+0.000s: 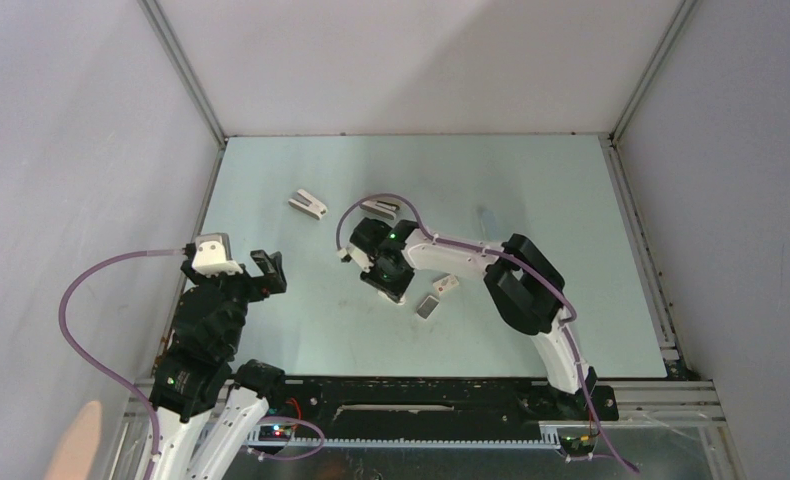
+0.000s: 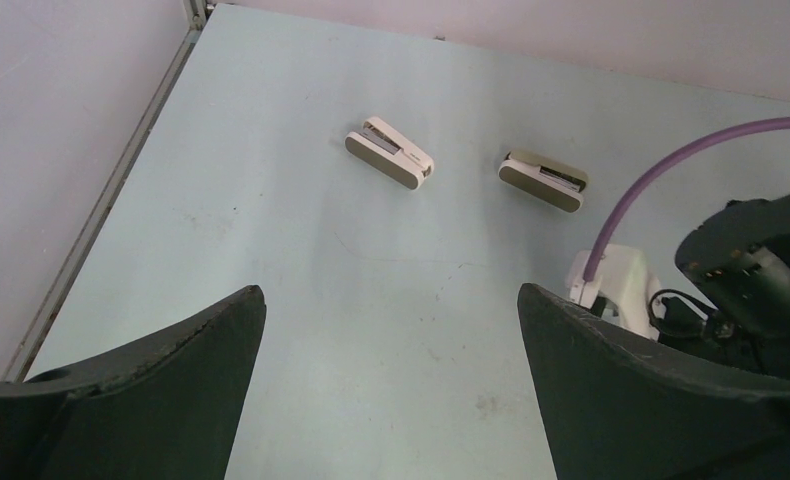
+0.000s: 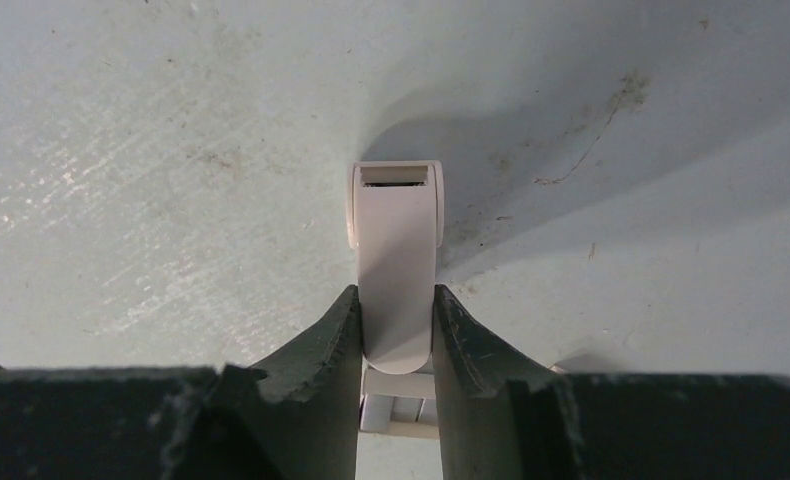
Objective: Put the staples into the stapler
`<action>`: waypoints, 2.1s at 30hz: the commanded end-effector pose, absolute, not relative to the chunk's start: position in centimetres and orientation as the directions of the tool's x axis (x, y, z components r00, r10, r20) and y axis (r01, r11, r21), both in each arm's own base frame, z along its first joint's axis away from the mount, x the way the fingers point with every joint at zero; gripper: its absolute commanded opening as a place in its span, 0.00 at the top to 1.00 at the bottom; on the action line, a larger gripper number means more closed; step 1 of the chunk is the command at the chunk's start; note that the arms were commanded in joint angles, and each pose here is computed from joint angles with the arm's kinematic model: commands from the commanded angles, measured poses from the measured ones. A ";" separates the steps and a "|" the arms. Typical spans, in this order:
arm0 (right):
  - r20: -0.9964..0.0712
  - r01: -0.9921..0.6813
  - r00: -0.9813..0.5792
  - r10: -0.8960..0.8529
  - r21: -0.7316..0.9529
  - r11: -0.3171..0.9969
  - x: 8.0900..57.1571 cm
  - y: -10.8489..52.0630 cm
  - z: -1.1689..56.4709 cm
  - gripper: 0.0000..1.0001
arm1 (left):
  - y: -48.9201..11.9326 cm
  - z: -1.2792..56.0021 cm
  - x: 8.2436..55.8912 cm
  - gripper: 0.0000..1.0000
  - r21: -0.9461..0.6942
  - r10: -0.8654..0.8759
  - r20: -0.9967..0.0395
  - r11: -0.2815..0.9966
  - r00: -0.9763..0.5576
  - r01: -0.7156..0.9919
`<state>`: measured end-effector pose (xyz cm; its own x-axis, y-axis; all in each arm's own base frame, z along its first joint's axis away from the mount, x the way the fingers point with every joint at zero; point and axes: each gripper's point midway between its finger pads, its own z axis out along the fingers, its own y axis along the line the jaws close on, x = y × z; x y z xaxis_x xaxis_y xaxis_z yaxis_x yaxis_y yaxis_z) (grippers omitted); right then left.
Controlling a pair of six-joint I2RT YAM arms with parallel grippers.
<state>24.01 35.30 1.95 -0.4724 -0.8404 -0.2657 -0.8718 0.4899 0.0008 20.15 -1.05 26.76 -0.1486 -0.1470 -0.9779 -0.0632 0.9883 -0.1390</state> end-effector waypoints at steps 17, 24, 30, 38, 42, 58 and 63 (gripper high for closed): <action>-0.437 -0.750 -0.574 -0.693 -0.058 0.658 27.5 33.9 8.0 0.87 | -1.1 27.1 20.4 0.00 -0.138 -0.144 -0.982 0.989 -0.126 -0.054; -0.442 -0.608 -0.690 -0.574 -0.077 0.790 32.1 29.0 9.7 0.86 | -1.1 27.1 20.4 0.00 -0.139 -0.144 -0.982 0.989 -0.124 -0.053; -0.426 -0.437 -0.799 -0.425 -0.075 0.896 36.2 23.8 8.7 0.84 | -1.2 27.0 20.5 0.00 -0.137 -0.143 -0.981 0.989 -0.128 -0.053; -0.401 -0.268 -0.872 -0.279 -0.083 0.960 39.7 19.3 5.8 0.81 | -1.2 26.9 20.6 0.00 -0.134 -0.141 -0.981 0.989 -0.135 -0.056; -0.389 -0.220 -0.892 -0.232 -0.078 0.973 40.7 17.9 4.3 0.80 | -1.1 26.8 20.7 0.00 -0.133 -0.140 -0.981 0.989 -0.137 -0.058; -0.614 -0.191 -0.782 -0.107 0.072 0.979 40.9 18.4 13.3 0.43 | -0.7 27.0 20.5 0.00 -0.135 -0.144 -0.982 0.988 -0.125 -0.078; -0.760 -0.156 -0.648 -0.047 0.072 0.985 39.5 16.1 20.2 0.29 | -0.3 27.5 20.2 0.00 -0.146 -0.155 -0.983 0.985 -0.102 -0.093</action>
<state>39.06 17.46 12.69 -0.8013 -0.1338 -0.5831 -0.1965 0.9795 0.0453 20.14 -0.93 26.75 -0.1475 -0.1481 -0.9779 -0.0685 0.9879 -0.1393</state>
